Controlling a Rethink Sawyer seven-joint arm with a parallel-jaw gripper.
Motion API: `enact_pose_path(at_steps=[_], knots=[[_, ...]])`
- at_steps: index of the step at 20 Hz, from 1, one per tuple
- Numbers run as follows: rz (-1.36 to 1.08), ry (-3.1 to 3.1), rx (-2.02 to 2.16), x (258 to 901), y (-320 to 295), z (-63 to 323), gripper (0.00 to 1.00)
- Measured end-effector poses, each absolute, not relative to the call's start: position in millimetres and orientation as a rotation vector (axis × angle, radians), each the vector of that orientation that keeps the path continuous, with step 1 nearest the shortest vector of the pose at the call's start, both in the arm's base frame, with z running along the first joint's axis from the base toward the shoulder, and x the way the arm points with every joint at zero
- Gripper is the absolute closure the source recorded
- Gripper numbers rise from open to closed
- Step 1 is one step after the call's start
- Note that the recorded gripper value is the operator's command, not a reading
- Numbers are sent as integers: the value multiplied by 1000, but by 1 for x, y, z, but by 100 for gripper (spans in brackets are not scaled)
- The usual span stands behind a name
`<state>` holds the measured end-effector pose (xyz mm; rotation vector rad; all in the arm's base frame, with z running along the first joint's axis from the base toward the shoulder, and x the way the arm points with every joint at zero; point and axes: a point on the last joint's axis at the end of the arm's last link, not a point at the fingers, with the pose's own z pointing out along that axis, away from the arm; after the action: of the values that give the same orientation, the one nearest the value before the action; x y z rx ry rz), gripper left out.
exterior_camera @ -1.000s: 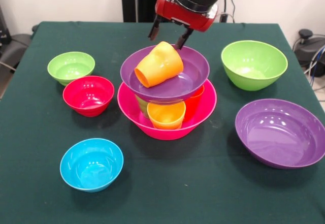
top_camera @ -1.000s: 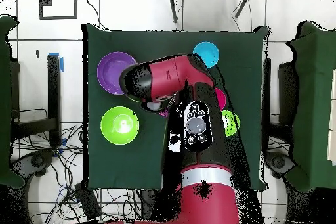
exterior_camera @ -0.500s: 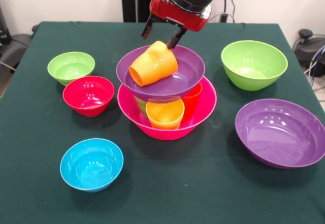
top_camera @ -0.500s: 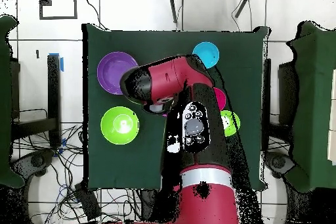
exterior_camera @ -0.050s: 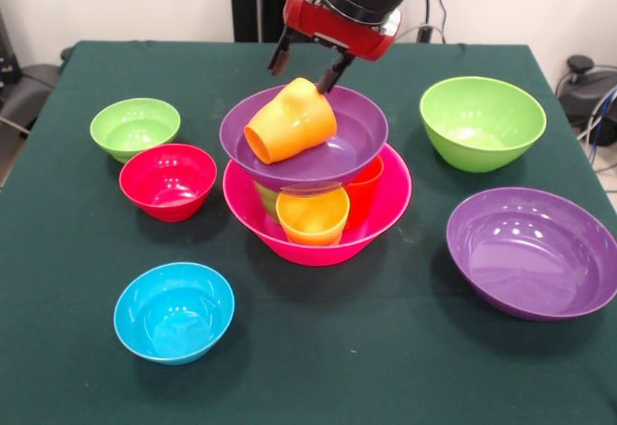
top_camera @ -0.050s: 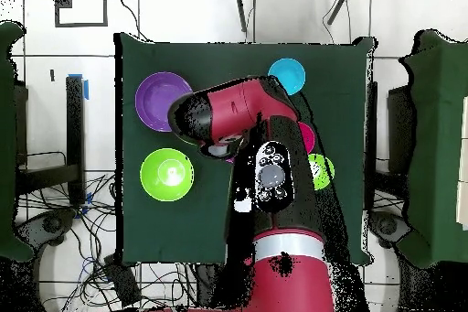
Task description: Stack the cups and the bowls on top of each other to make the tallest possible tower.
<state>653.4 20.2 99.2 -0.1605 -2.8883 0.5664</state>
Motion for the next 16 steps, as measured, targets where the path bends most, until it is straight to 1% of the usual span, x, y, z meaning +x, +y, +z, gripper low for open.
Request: enact_pose_path(at_steps=[16], knots=[[523, -2903, -143, 658, 31, 97, 0]])
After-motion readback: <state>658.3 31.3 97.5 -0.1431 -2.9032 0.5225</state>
